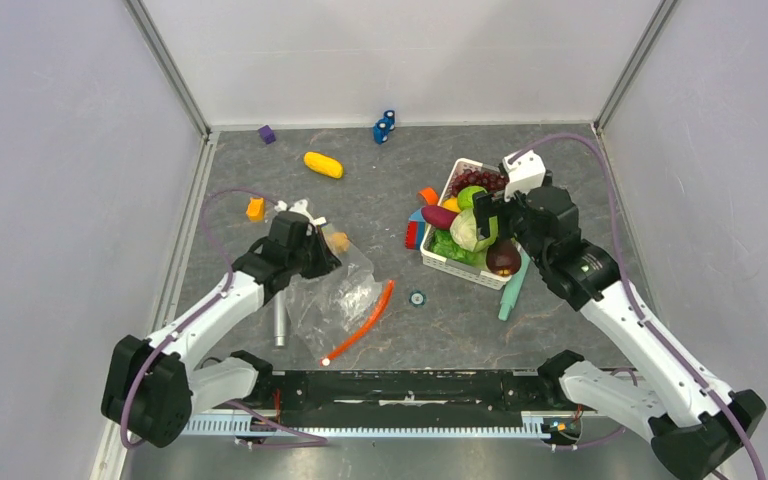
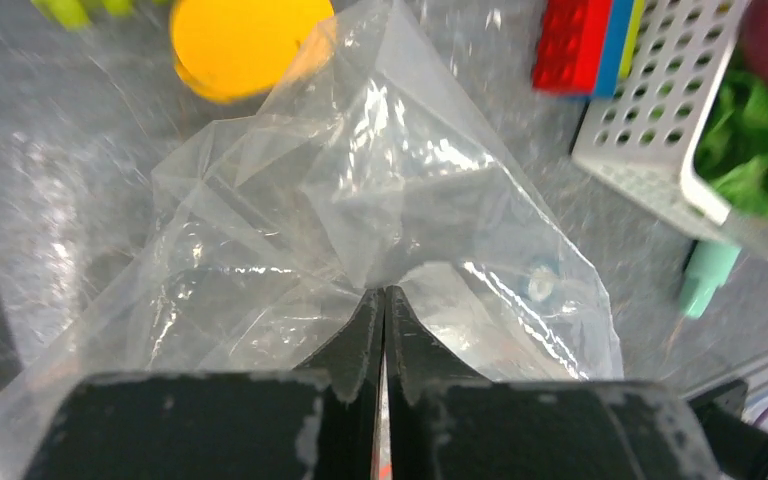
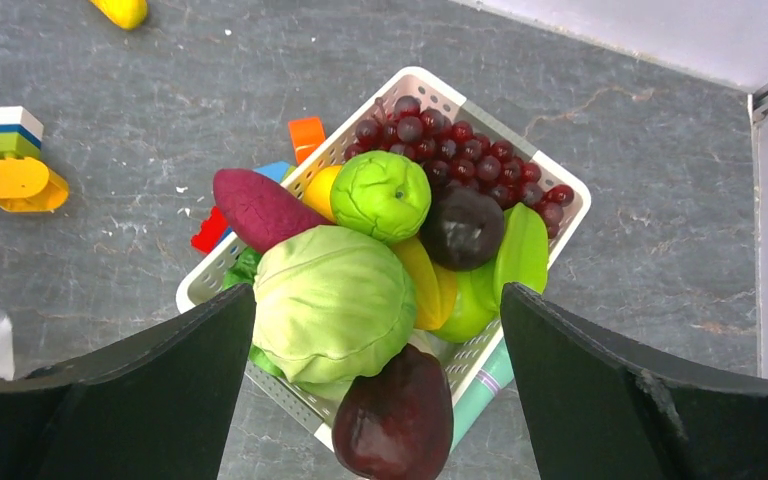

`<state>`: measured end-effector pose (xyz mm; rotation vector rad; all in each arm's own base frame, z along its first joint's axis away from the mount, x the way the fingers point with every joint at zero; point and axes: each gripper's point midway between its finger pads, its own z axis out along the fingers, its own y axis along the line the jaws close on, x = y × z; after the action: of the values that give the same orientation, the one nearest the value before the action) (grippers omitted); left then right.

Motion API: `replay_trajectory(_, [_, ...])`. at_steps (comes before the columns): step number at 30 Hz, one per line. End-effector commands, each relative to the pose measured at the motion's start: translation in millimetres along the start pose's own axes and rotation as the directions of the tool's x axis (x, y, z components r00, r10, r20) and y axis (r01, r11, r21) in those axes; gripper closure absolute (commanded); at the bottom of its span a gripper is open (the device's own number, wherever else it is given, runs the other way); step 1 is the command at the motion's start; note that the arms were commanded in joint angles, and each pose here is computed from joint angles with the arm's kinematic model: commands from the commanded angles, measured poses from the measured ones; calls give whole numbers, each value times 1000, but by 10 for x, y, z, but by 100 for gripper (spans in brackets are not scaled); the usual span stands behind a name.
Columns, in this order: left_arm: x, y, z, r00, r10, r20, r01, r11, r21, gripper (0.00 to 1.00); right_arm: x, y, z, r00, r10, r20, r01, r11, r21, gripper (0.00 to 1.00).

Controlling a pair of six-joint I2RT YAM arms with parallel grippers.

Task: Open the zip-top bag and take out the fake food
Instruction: Place the zipper food storage bag at the center of the board, then pick up the fake fruit from the center of the board.

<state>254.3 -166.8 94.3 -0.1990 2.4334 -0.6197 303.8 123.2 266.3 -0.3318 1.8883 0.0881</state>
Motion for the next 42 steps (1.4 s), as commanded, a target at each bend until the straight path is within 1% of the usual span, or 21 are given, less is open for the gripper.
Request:
replay_trajectory(1, [-385,3,-80,997,41,66,-40,999,-22,83,-262,-89,-178,997,15,74,-16,1000,15,2])
replay_trajectory(2, [-433,12,-93,997,46,69,-44,998,-36,71,-270,-93,-198,997,17,78,-18,1000,15,2])
replay_trajectory(3, [-452,22,-106,996,55,65,-52,997,-49,54,-283,-103,-214,997,16,81,-17,1000,17,2])
replay_trajectory(5, [-508,31,-138,995,69,66,-65,996,-67,30,-296,-111,-241,996,14,85,-15,1000,17,2])
replay_trajectory(6, [-553,31,-169,994,78,70,-73,994,-76,21,-307,-116,-253,996,13,88,-15,1000,18,2])
replay_trajectory(8, [-697,23,-249,991,89,96,-79,992,-94,10,-321,-121,-273,996,16,92,-18,1000,18,2])
replay_trajectory(10, [-917,1,-344,986,94,139,-79,991,-111,4,-324,-119,-280,995,23,95,-25,1000,16,2])
replay_trajectory(12, [-1175,-37,-423,980,86,182,-66,991,-117,2,-326,-114,-282,995,32,96,-33,999,14,2])
replay_trajectory(14, [-1480,-42,-440,973,62,221,-34,991,-128,1,-314,-105,-280,995,46,90,-47,999,12,2])
replay_trajectory(17, [-1879,36,-346,956,5,294,52,981,-185,1,-241,-86,-249,996,66,60,-67,998,13,2])
replay_trajectory(18, [-2011,54,-275,946,-27,322,93,977,-193,1,-211,-81,-238,996,70,50,-71,997,13,2])
replay_trajectory(23, [-2441,101,234,905,-177,386,270,942,-201,0,-47,-75,-183,997,76,11,-77,997,26,2])
replay_trajectory(25, [-2549,125,477,899,-220,380,318,923,-218,0,15,-69,-165,997,77,-2,-77,997,27,2])
replay_trajectory(28, [-2666,183,843,909,-238,343,337,903,-265,0,109,-33,-142,997,76,-18,-76,997,13,2])
replay_trajectory(30, [-2776,227,1014,895,-262,360,373,883,-285,0,165,-10,-120,997,76,-25,-76,997,5,2])
replay_trajectory(35, [-2950,403,1302,849,-300,436,460,825,-328,0,311,5,-61,996,66,-51,-66,998,7,2])
replay_trajectory(42, [-2951,583,1601,824,-333,459,520,768,-375,0,368,50,-44,996,75,-53,-76,997,-13,2])
